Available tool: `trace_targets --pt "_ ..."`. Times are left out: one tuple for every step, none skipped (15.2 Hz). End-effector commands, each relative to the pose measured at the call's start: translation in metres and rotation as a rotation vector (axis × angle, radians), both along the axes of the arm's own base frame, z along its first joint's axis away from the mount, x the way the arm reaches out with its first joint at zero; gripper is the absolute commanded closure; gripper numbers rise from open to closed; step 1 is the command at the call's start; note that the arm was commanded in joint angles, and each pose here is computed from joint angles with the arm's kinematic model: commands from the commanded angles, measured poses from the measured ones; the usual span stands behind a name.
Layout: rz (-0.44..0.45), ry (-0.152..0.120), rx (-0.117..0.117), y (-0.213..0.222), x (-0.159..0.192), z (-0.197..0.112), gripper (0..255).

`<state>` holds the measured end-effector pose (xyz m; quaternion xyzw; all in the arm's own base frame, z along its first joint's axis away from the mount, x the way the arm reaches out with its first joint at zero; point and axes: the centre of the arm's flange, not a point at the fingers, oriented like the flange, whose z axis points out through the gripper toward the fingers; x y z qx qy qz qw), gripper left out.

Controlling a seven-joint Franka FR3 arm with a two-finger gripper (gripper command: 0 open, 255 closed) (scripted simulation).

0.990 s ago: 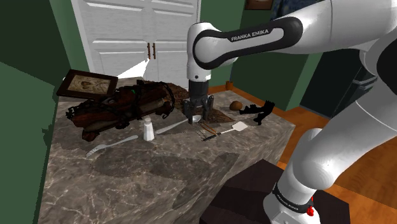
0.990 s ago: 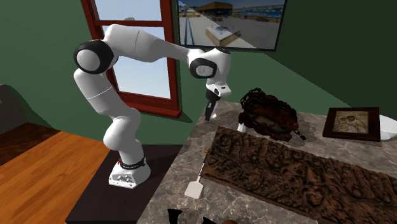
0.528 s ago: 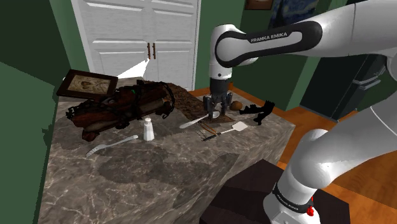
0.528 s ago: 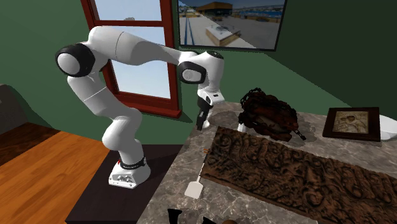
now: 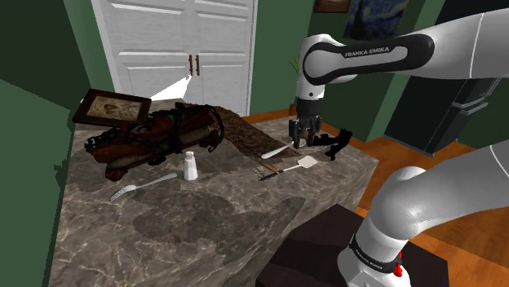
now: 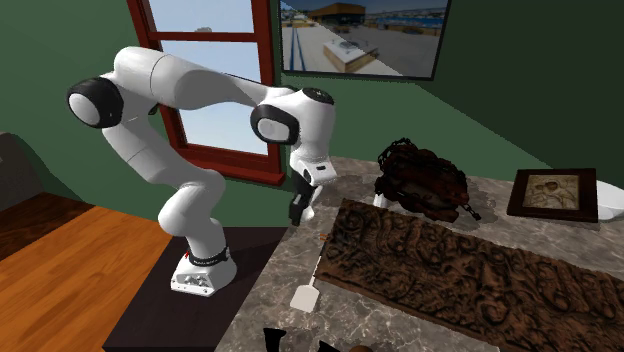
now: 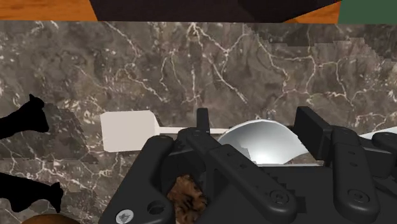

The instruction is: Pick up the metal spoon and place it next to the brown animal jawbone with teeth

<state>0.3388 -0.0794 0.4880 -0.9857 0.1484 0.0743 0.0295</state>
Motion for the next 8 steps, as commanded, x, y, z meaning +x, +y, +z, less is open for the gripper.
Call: trace_targets --pt "0.002 0.0 0.0 -0.021 -0.014 0.0 255" --pt "0.002 0.0 0.0 -0.033 -0.02 0.0 255" --pt "0.002 0.0 0.0 -0.045 -0.027 0.0 255" --pt "0.002 0.0 0.0 -0.056 -0.033 0.0 255" --pt "0.002 0.0 0.0 -0.068 -0.039 0.0 255" --pt "0.002 0.0 0.0 -0.079 -0.046 0.0 255" --pt "0.002 0.0 0.0 -0.091 -0.052 0.0 255" --pt "0.002 0.0 0.0 -0.103 -0.058 0.0 255"
